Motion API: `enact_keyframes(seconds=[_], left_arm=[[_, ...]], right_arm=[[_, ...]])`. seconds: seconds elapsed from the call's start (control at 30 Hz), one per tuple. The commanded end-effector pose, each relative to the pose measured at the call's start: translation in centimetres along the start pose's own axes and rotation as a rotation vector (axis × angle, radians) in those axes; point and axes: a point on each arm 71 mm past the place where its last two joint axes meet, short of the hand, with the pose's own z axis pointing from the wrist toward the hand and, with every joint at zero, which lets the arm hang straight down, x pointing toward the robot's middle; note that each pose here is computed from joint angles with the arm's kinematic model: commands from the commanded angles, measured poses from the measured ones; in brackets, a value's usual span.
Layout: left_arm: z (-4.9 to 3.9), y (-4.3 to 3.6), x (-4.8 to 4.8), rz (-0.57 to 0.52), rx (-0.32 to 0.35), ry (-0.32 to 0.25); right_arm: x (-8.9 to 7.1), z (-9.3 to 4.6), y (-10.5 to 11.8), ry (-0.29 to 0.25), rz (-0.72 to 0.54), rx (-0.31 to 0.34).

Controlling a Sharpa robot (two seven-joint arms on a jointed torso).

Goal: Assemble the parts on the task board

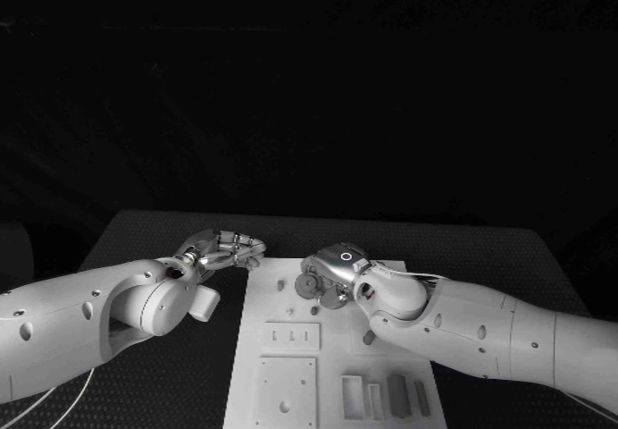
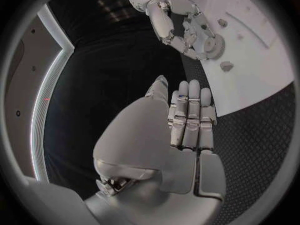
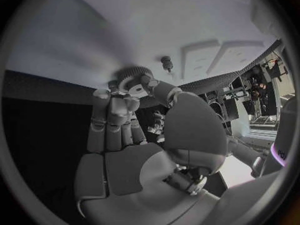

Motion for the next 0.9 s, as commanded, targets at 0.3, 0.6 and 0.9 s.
enact_keyframes(seconds=[0.3, 0.6, 0.9], left_arm=[[0.00, -0.09, 0.03, -0.002, 0.001, -0.002], [-0.03, -0.07, -0.05, -0.002, -0.001, -0.004], [-0.04, -0.07, -0.05, -0.002, -0.001, -0.004]], right_arm=[[0.14, -0.39, -0.69, -0.005, 0.051, 0.025], [0.20, -0.84, -0.83, 0.015, 0.082, 0.021], [0.46, -0.94, -1.03, 0.047, 0.087, 0.017]])
